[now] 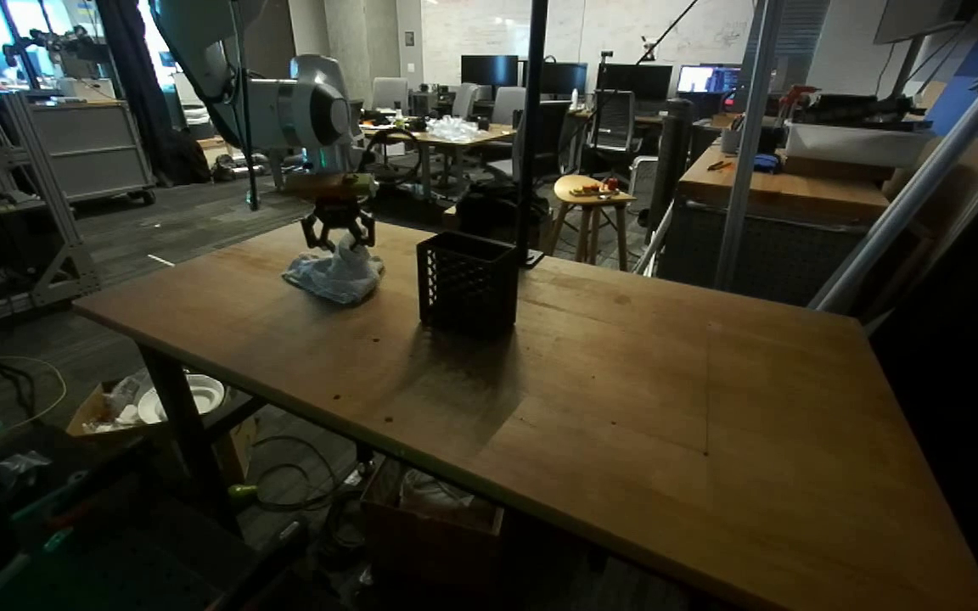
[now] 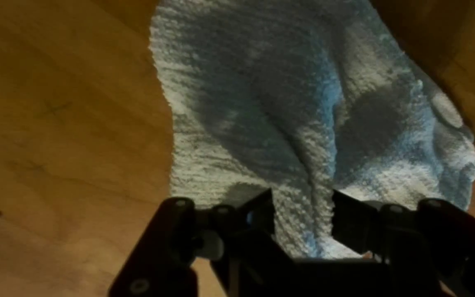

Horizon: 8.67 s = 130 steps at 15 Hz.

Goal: Put the white towel in the black box

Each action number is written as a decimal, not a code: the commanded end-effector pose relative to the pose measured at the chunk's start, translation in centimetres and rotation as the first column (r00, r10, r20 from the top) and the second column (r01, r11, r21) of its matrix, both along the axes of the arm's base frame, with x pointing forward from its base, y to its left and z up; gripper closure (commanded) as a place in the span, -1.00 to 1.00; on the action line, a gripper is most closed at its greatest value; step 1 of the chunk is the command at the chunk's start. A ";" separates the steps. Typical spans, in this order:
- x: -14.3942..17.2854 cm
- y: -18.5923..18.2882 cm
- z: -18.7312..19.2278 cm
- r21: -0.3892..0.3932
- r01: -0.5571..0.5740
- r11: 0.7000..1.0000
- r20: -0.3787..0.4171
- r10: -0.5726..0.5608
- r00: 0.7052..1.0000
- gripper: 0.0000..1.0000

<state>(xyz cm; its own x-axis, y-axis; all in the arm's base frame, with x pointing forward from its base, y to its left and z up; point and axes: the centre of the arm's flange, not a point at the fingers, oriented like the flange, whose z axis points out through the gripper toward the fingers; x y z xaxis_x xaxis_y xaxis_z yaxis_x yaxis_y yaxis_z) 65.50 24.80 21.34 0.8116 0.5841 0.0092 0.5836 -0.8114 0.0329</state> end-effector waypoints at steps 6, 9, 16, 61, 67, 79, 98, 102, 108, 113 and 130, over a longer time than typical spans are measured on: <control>-0.1 -13.6 13.3 -0.078 0.291 0.954 0.071 -0.286 0.956 0.92; -0.6 -18.7 15.7 -0.106 0.437 0.893 0.083 -0.429 0.899 0.92; -1.3 -26.2 16.9 -0.137 0.579 0.804 0.101 -0.570 0.815 0.92; -5.5 -28.9 12.0 -0.070 0.454 0.888 0.049 -0.451 0.891 -0.65; -5.5 -29.0 12.6 -0.081 0.445 0.892 0.066 -0.441 0.895 -1.00; -5.3 -30.3 17.8 -0.097 0.459 0.883 0.116 -0.448 0.886 -1.00; -4.8 -28.5 14.5 -0.051 0.427 0.903 0.053 -0.425 0.904 1.00; -4.5 -28.6 12.5 -0.023 0.418 0.908 0.016 -0.418 0.909 1.00; -5.2 -29.1 9.0 0.028 0.421 0.906 -0.058 -0.419 0.906 1.00; -6.2 -29.6 6.5 0.079 0.441 0.894 -0.113 -0.432 0.895 1.00; -5.8 -32.7 12.7 0.010 0.404 0.915 -0.027 -0.403 0.915 1.00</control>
